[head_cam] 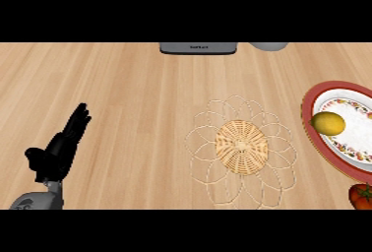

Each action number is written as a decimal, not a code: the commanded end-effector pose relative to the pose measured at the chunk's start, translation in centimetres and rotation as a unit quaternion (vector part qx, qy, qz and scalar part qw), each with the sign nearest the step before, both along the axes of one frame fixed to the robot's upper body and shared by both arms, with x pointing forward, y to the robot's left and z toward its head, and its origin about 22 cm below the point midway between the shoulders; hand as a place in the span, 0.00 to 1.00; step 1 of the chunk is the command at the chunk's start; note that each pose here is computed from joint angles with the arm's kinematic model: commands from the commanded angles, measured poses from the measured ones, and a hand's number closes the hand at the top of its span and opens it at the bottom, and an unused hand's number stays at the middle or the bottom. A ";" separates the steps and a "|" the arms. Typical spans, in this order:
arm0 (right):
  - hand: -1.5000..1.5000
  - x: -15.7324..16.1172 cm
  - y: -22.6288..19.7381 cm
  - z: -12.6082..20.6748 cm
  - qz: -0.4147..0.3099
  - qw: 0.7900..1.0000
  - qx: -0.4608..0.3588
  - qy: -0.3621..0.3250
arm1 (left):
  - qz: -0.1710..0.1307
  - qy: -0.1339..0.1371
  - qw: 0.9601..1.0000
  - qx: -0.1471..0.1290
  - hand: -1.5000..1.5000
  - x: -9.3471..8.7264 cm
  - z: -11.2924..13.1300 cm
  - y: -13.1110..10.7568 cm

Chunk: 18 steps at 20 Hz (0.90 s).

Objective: Pick the lemon from the placemat and place it in the plate

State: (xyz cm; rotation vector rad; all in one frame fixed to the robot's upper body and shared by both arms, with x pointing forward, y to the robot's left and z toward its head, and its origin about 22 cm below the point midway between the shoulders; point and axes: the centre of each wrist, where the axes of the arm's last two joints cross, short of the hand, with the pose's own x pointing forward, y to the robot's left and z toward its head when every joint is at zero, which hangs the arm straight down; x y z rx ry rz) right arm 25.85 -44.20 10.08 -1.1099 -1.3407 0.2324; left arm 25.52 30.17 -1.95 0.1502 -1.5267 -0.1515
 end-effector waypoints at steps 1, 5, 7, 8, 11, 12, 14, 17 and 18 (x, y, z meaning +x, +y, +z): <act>0.00 3.1 2.0 -1.2 -0.021 0.999 0.037 0.021 | 0.003 -0.002 1.000 -0.005 0.50 0.0 0.3 -2.0; 0.00 2.9 -0.5 -0.9 -0.029 0.996 0.082 -0.026 | 0.001 -0.005 1.000 0.000 0.50 0.6 0.3 0.4; 0.00 1.5 -1.5 -1.2 -0.040 0.990 0.106 -0.081 | 0.004 0.011 1.000 -0.007 0.50 -0.8 -0.6 1.2; 0.00 2.5 0.6 -1.4 -0.048 0.985 0.130 -0.107 | 0.010 0.001 1.000 -0.005 0.50 -0.1 -0.2 -1.3; 0.00 -0.1 -3.5 -2.4 -0.073 0.969 0.172 -0.159 | 0.011 0.002 1.000 -0.001 0.50 0.6 0.5 -0.5; 0.00 -1.3 -4.2 -1.2 -0.069 0.965 0.185 -0.175 | 0.009 0.009 1.000 -0.003 0.50 -0.2 -0.6 0.0; 0.00 -3.2 -6.0 -1.4 -0.055 0.956 0.221 -0.187 | 0.017 0.005 1.000 -0.004 0.50 -0.5 0.0 0.4; 0.00 -7.3 -9.9 -1.1 -0.049 0.942 0.251 -0.216 | 0.018 0.017 1.000 0.004 0.50 -1.3 -0.2 0.5; 0.00 -8.8 -10.8 -3.8 -0.058 0.939 0.253 -0.224 | 0.016 -0.004 1.000 0.009 0.50 -1.3 -0.4 -0.7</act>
